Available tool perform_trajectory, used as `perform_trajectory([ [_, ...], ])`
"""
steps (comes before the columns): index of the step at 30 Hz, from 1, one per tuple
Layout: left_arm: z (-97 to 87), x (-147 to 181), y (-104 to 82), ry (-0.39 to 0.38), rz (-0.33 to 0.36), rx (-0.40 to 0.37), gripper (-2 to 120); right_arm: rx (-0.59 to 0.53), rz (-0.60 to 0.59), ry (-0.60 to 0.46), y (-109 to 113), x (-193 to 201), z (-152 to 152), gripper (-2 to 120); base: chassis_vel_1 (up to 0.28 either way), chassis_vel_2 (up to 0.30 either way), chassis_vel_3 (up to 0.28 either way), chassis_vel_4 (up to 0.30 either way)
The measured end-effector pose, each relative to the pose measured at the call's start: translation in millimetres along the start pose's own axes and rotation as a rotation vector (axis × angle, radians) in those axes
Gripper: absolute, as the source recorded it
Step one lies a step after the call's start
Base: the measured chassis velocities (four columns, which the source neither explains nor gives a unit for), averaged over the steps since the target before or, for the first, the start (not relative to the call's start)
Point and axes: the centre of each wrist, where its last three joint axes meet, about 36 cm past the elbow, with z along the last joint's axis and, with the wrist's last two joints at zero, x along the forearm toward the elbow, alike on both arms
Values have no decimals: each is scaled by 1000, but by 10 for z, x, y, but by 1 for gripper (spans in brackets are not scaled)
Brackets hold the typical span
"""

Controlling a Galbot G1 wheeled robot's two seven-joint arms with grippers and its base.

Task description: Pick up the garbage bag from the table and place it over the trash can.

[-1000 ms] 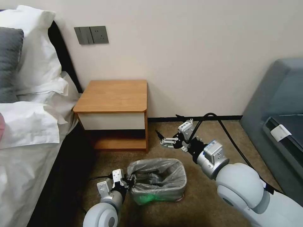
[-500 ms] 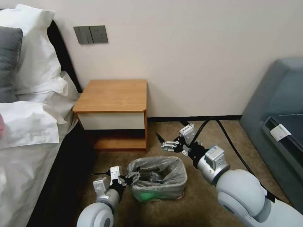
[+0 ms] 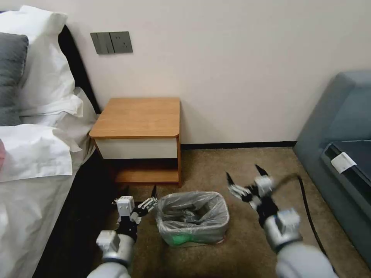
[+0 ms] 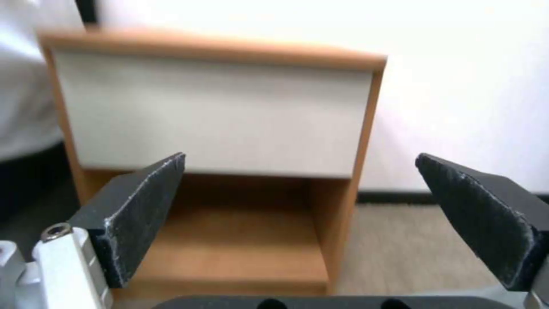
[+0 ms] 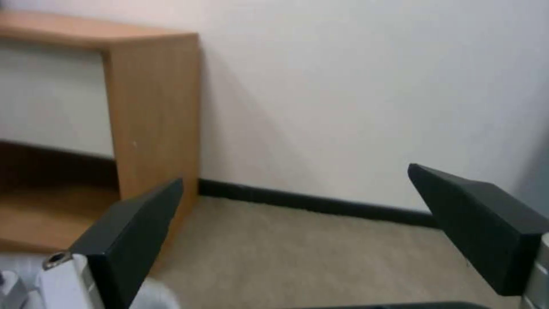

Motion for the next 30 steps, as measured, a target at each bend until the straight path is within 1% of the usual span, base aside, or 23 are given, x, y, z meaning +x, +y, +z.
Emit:
perform_trajectory([
  [1, -79, 276, 233, -34, -42, -7, 100, -47, 45, -56, 96, 290, 135, 100, 0, 0, 0, 0],
  [2, -127, 416, 330, -28, -70, 2, 100, -53, 66, -78, 110, 365, 133, 100, 0, 0, 0, 0],
  [3, -127, 416, 330, -28, -70, 2, 100, -53, 66, -78, 110, 365, 133, 100, 0, 0, 0, 0],
  [4, -166, 538, 395, -12, -88, 17, 100, -51, 92, -92, 118, 410, 135, 100, 0, 0, 0, 0],
  [6, -246, 710, 519, 15, -117, 25, 100, -51, 121, -112, 126, 504, 132, 100, 0, 0, 0, 0],
  [13, -271, 771, 538, 41, -120, 37, 100, -33, 140, -119, 142, 530, 105, 100, 0, 0, 0, 0],
  [30, -267, 753, 529, 45, -120, 41, 100, -35, 137, -117, 143, 508, 92, 100, 0, 0, 0, 0],
])
